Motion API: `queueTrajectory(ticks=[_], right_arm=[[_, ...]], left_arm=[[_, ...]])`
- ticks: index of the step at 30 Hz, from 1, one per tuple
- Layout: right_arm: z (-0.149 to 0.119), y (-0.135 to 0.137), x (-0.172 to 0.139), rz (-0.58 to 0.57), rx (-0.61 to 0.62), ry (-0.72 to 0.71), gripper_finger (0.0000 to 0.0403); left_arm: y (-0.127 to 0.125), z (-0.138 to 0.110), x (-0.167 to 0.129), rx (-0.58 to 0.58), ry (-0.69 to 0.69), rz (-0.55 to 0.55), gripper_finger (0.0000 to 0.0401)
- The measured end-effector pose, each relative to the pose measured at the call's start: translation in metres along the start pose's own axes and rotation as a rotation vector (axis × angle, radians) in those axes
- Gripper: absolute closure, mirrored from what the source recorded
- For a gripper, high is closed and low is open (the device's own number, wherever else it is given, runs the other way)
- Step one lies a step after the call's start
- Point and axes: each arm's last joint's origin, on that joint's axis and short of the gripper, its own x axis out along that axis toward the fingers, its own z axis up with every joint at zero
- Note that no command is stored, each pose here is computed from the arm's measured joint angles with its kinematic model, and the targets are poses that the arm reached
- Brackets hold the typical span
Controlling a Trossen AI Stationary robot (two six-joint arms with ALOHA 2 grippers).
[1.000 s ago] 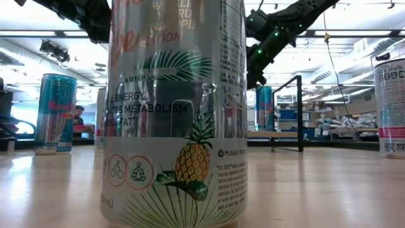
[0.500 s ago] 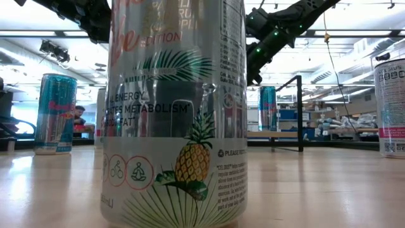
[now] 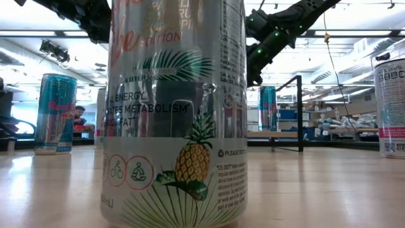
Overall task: Place canned beverage on shelf
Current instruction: Put the top orange soda can on the shelf
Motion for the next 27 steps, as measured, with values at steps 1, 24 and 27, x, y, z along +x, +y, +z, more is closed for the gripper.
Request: queueTrajectory(ticks=[1,24,27], right_arm=[[0.0,0.002,0.0,0.005,-0.004,0.004,0.0093],[-0.01,0.016,0.02,0.025,-0.062,0.057,0.0056],[-0.009,0.017,0.02,0.035,-0.063,0.049,0.0055]], left_arm=[[0.0,0.0,0.0,0.0,0.0,0.0,0.0083],[0.0,0.0,0.0,-0.003,0.0,0.0,0.0083],[0.0,0.0,0.0,-0.003,0.0,0.0,0.0083]])
